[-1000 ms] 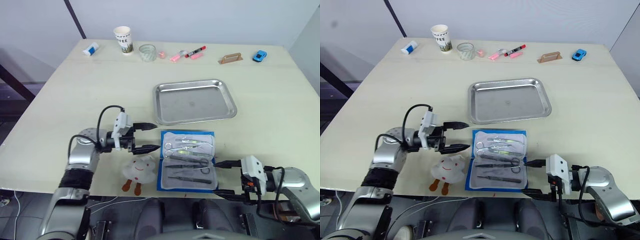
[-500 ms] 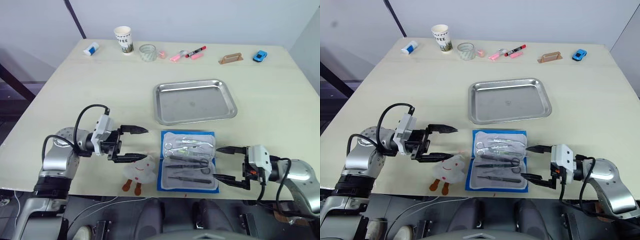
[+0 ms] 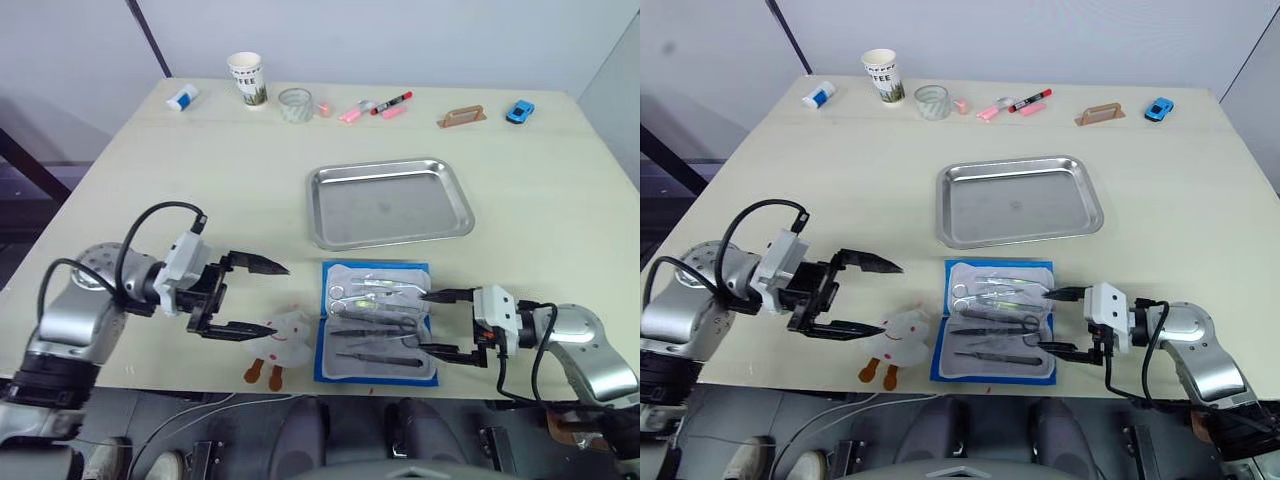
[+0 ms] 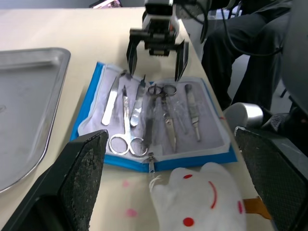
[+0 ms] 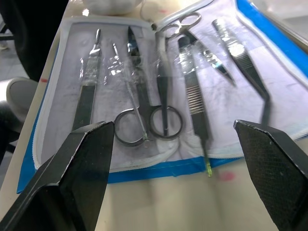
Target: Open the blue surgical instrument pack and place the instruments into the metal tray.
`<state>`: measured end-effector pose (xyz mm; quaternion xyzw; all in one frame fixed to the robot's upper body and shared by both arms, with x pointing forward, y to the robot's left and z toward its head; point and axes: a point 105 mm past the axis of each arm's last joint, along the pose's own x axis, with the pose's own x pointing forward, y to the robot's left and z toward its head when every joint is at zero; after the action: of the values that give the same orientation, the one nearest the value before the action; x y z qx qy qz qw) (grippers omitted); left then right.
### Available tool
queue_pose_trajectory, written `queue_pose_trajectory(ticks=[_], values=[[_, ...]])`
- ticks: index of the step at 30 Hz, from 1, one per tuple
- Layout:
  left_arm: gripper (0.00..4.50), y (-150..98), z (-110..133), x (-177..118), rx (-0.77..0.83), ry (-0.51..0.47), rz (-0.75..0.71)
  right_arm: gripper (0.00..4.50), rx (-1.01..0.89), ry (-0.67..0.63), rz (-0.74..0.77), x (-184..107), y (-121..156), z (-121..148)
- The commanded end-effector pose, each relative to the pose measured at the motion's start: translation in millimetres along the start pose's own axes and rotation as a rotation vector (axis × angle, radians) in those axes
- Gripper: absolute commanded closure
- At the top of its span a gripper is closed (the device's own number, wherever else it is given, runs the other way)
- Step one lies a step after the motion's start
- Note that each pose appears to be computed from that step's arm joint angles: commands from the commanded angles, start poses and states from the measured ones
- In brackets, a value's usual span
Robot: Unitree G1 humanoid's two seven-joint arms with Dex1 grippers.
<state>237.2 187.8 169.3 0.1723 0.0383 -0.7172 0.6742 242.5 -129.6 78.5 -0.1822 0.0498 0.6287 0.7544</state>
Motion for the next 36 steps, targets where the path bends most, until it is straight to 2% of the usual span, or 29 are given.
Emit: queue_pose_trajectory(ticks=[1,18,36], values=[[0.0,-11.2,10.3,2.4,0.013,-0.008,-0.093,0.15,-0.03,0.001,0.011,0.9,-2.5,2.5],[0.0,-10.9,2.7,8.4,0.0,-0.023,-0.089,0.15,0.038,0.156,0.033,6.7,-1.3,-25.5],[0.0,-0.9,-11.2,19.1,-0.003,-0.052,-0.07,0.15,0.051,0.095,0.04,15.9,1.2,-30.3]])
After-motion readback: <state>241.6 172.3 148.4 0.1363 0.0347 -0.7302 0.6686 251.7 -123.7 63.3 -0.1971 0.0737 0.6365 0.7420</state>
